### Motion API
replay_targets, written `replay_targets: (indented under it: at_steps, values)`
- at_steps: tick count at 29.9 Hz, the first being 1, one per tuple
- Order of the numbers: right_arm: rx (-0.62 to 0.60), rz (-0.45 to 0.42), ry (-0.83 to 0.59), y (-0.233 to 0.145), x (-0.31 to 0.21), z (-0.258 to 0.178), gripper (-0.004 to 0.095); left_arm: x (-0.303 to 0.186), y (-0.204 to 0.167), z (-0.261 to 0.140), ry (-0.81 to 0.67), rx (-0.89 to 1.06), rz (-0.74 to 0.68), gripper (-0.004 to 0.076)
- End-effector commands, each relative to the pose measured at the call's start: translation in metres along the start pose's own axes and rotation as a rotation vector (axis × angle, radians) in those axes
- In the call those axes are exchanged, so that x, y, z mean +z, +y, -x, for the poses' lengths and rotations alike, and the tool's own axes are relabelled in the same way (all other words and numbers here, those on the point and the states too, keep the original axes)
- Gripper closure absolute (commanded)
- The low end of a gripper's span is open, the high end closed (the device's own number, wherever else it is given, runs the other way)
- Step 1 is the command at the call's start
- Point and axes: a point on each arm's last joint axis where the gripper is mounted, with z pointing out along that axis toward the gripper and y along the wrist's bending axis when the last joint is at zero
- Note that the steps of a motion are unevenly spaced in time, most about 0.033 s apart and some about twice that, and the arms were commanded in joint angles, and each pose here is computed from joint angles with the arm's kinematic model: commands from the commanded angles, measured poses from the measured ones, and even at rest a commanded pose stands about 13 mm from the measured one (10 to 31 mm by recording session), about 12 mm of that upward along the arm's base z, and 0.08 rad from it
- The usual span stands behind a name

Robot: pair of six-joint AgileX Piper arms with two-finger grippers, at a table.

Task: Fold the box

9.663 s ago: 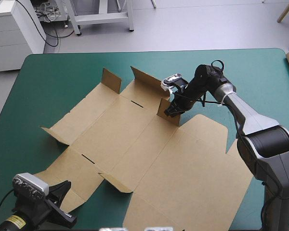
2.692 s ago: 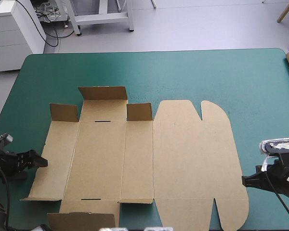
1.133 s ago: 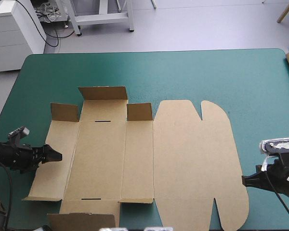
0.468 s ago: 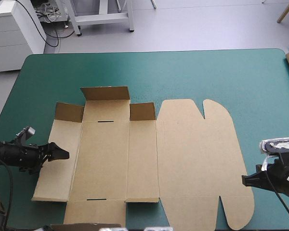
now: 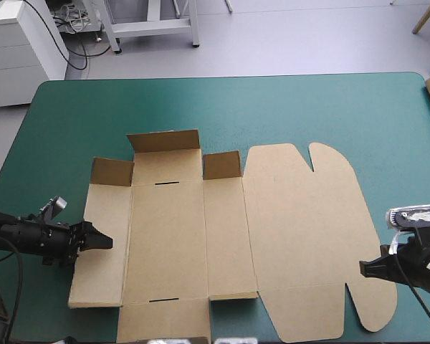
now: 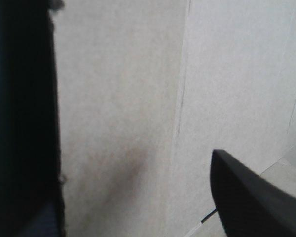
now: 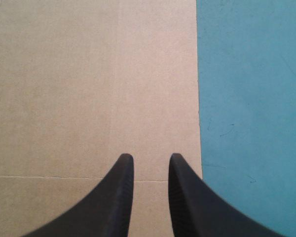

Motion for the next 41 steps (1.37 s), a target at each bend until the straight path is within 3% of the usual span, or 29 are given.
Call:
replay_targets:
  at_steps: [1,9,19,22,29,41]
  values:
    - [-0.008,-0.014,-0.069,-0.001,-0.006,0.009,0.0682,0.016,0.006,-0.018,0.152,-0.007,-0.004,0.0253]
    - [-0.008,-0.015,-0.073,-0.001,-0.006,0.009,0.0682,0.017,-0.002,-0.01,0.064,-0.019,-0.09,0.0253]
    - [-0.008,-0.013,-0.067,-0.001,-0.006,0.008,0.0682,0.017,0.002,-0.013,0.103,-0.004,-0.053,0.0258]
    - [-0.008,-0.014,-0.069,-0.001,-0.006,0.009,0.0682,0.017,0.002,-0.014,0.107,-0.002,-0.048,0.0348]
    - [-0.008,-0.014,-0.069,-0.001,-0.006,0.009,0.0682,0.017,0.003,-0.014,0.113,0.008,-0.043,0.0727]
    - [-0.008,-0.015,-0.071,-0.001,-0.006,0.009,0.0682,0.009,0.001,-0.006,0.094,0.028,-0.015,0.0731]
